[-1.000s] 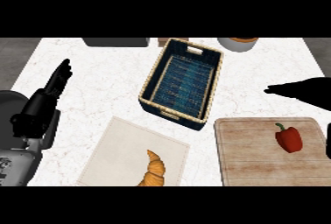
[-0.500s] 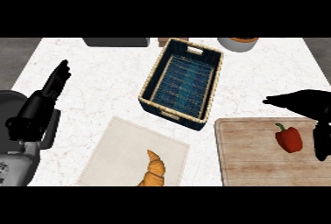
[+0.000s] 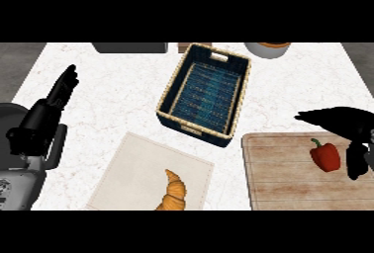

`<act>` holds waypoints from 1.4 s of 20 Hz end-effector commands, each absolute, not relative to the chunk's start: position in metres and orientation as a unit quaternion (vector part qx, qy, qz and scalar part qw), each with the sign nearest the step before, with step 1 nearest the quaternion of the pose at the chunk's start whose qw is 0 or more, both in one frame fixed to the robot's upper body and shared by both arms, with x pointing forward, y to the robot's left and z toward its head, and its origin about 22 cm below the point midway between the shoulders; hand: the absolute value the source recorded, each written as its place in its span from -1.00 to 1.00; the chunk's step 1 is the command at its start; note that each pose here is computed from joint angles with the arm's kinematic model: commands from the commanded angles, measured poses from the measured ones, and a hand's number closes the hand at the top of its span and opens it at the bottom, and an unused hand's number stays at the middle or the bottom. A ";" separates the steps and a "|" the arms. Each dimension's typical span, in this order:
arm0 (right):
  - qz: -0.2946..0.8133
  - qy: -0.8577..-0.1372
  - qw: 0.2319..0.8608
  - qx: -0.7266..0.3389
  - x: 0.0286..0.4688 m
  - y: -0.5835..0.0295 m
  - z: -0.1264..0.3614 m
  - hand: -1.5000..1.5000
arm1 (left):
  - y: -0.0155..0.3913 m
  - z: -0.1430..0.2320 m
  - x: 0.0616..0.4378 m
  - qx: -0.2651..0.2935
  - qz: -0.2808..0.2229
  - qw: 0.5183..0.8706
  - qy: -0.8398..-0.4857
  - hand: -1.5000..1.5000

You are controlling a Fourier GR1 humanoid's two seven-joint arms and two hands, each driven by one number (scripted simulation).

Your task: Pick the bell pepper from the cutting board and place it in the basket

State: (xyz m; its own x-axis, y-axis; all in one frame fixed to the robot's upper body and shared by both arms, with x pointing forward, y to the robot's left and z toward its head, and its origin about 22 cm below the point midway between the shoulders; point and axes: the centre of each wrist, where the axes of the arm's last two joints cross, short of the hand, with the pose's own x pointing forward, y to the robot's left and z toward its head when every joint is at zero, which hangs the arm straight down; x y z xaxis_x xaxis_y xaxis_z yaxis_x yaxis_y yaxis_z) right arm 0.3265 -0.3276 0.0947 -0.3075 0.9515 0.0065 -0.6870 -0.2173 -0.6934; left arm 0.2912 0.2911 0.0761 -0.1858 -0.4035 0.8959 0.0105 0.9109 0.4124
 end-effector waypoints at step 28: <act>0.737 -0.301 0.563 -0.219 0.321 -0.370 0.026 -1.00 | 0.287 0.081 0.282 0.131 -0.164 0.624 -0.752 0.00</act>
